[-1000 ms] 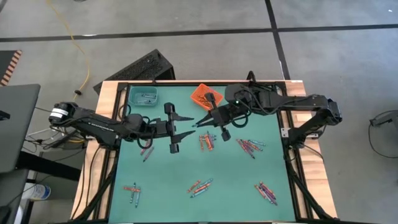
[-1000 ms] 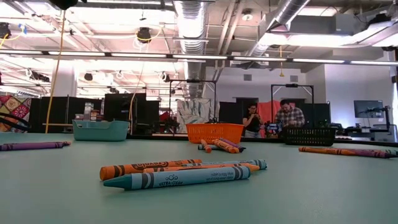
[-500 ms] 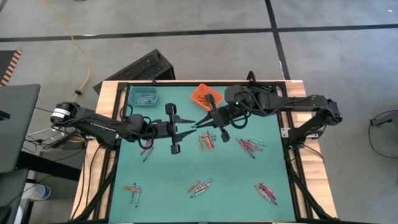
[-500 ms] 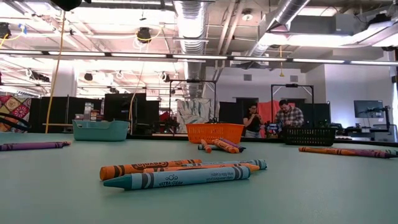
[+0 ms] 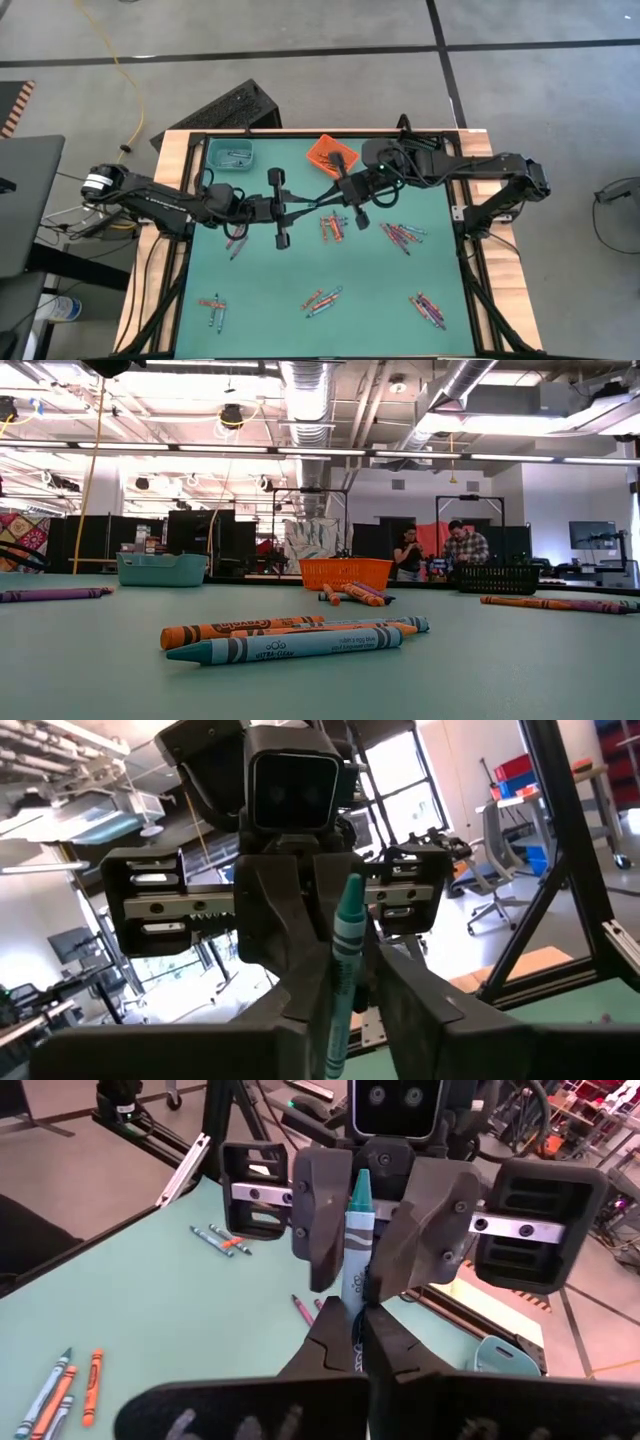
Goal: Sort crayons
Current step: Put the blue crayon into the blue bin
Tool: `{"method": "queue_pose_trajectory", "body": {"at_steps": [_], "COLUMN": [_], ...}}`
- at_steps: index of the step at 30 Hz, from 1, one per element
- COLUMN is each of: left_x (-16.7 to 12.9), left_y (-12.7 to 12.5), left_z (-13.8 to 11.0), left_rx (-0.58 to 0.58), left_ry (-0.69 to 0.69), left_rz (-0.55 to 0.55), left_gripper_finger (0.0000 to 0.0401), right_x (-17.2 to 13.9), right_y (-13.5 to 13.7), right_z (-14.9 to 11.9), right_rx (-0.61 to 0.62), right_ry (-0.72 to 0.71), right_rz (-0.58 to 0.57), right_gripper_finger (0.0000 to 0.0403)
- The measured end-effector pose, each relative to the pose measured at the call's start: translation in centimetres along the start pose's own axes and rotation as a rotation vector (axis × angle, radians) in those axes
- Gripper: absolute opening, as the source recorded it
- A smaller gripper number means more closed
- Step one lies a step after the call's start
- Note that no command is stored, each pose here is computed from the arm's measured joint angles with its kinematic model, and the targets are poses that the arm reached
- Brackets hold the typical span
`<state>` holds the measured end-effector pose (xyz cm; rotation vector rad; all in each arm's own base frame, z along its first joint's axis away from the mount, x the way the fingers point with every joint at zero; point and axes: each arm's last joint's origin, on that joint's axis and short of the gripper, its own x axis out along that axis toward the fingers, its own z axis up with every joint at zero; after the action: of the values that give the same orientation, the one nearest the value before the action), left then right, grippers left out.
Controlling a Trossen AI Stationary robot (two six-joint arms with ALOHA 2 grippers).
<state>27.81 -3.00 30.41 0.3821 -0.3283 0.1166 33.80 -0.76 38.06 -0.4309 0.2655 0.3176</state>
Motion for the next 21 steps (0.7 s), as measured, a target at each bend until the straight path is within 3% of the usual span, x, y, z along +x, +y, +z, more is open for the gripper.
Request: {"method": "queue_pose_trajectory", "body": {"at_steps": [7,12,17,21], "left_x": [0.0,-0.01,-0.01,-0.06], "left_y": [-0.08,-0.11,-0.15,-0.23], "left_z": [-0.03,-0.07,-0.15,-0.62], "left_rx": [0.018,0.04,0.052,0.079], "left_ry": [-0.006,-0.003,0.005,0.063], "left_rz": [-0.024,-0.03,-0.033,-0.037], "left_gripper_finger": [0.0013,0.0005,0.0003,0.0002], "right_x": [0.0,-0.01,-0.01,-0.08], "right_y": [0.04,0.03,0.01,-0.08], "right_z": [-0.01,-0.07,-0.2,-0.86], "right_rx": [0.001,0.006,0.017,0.051], "right_ry": [-0.001,0.004,0.027,0.128], "right_rz": [0.008,0.009,-0.014,-0.089], "right_gripper_finger": [0.0,0.0003,0.003,0.0065]}}
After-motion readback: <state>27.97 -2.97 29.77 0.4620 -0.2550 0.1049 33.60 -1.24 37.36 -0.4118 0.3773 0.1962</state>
